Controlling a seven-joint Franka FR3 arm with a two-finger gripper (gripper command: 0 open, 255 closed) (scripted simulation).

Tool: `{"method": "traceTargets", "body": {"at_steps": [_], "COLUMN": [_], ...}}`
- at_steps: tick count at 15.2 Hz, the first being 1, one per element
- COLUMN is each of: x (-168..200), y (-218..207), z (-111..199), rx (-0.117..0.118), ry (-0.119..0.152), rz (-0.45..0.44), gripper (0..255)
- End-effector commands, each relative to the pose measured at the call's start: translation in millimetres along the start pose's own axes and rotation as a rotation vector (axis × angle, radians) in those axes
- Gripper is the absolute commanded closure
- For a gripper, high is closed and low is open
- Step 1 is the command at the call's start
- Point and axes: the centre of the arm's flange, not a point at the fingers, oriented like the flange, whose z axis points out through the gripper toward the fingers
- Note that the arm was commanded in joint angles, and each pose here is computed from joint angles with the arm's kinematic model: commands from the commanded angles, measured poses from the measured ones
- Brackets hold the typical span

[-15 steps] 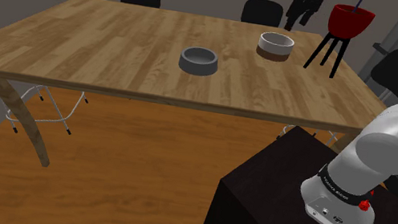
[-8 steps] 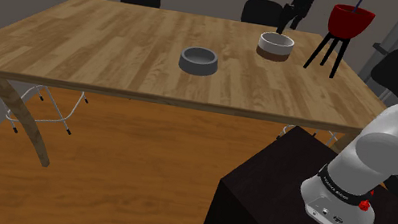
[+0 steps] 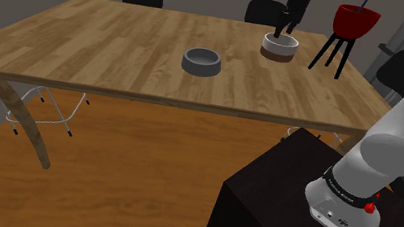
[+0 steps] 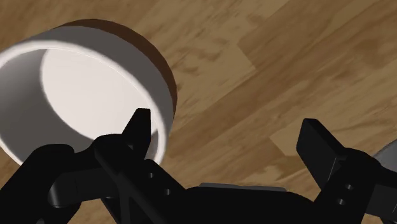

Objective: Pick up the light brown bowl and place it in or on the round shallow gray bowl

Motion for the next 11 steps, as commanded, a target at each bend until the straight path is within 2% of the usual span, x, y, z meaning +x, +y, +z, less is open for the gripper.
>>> {"method": "traceTargets", "body": {"at_steps": [1,5,11], "x": [13.1,38.4,38.3], "y": [19.5,52.0,51.7], "z": [15.6,43.7,75.4], "rx": [0.004,0.012,0.012], "ry": [-0.001,-0.003,-0.003], "rz": [-0.001,-0.002,-0.002], "gripper": [0,0,0]}}
